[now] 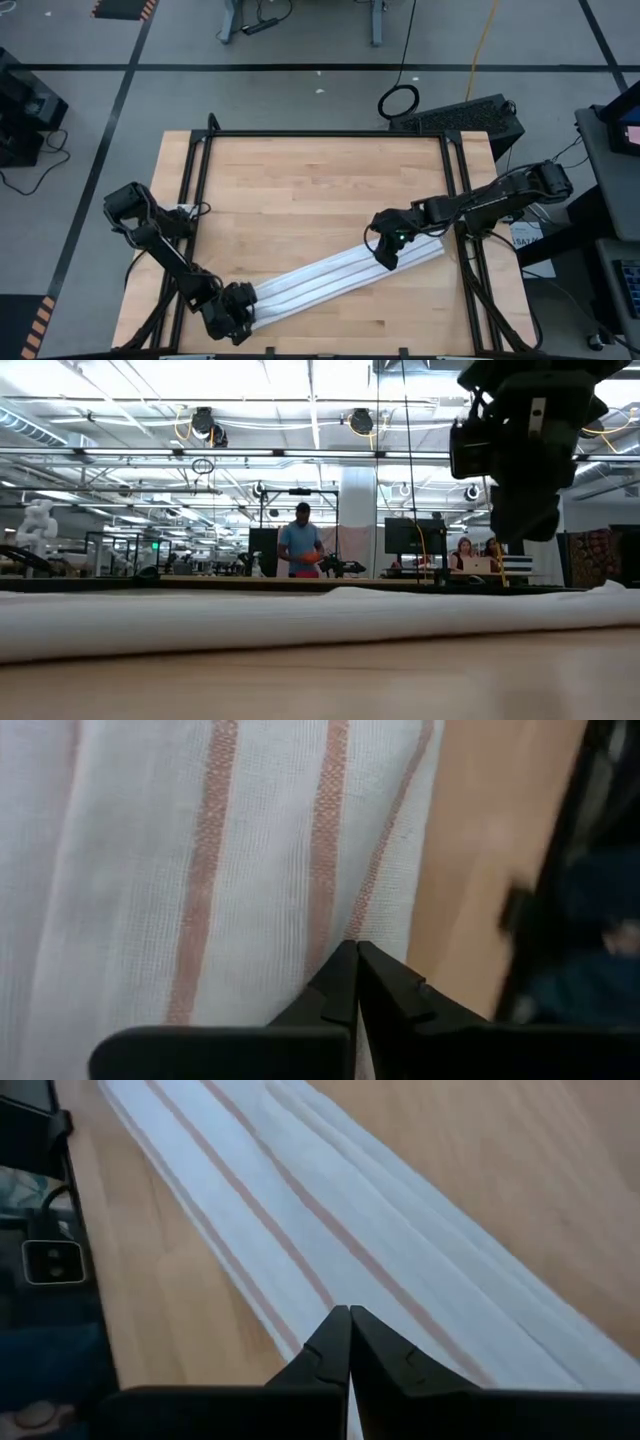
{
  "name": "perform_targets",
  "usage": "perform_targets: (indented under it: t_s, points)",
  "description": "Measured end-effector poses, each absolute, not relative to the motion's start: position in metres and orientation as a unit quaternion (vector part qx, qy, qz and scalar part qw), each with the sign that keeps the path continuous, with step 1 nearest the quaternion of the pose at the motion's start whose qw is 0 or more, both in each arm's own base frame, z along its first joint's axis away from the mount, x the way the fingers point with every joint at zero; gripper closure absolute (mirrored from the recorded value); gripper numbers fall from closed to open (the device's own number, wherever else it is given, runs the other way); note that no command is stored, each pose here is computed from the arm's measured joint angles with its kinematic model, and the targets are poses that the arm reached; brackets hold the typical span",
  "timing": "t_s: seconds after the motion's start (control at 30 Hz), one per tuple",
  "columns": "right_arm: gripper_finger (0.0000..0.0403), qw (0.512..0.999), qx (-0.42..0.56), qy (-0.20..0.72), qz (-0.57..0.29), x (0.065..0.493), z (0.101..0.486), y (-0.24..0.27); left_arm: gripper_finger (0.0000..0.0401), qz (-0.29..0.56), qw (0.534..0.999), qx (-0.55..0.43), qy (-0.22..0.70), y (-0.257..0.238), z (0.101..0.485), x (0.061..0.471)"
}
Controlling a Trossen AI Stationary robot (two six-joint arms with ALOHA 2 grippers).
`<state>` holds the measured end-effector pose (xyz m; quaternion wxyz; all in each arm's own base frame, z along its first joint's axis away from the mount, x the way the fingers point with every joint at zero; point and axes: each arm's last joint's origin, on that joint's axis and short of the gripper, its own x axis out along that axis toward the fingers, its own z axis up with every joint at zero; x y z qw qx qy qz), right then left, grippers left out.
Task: Roll towel into tight, uniform cylinder
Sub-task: Fold the white brown kitchen towel
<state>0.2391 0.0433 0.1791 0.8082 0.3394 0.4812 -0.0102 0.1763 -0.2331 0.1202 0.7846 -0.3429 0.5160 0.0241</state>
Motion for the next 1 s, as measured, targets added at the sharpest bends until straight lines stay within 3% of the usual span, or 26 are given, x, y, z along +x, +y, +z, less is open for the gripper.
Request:
perform_targets:
  t_s: [0.17, 0.47, 0.73, 1.0]
  points:
    - [0.0403, 0.77, 0.402, 0.493, -0.051, 0.228, 0.187, 0.042, 0.0386, -0.027, 0.74, -0.388, 0.549, -0.234, 0.141, 0.173]
    - [0.0403, 0.645, 0.47, 0.573, -0.186, 0.201, 0.179, 0.038, 0.0386, -0.009, 0.748, -0.43, 0.506, -0.216, 0.175, 0.174]
    - [0.0403, 0.618, 0.416, 0.609, -0.274, 0.2, 0.151, 0.025, 0.0386, 0.015, 0.772, -0.414, 0.482, -0.194, 0.181, 0.189]
    - [0.0403, 0.583, 0.403, 0.652, -0.268, 0.206, 0.127, 0.009, 0.0386, -0.013, 0.772, -0.39, 0.501, -0.174, 0.181, 0.208]
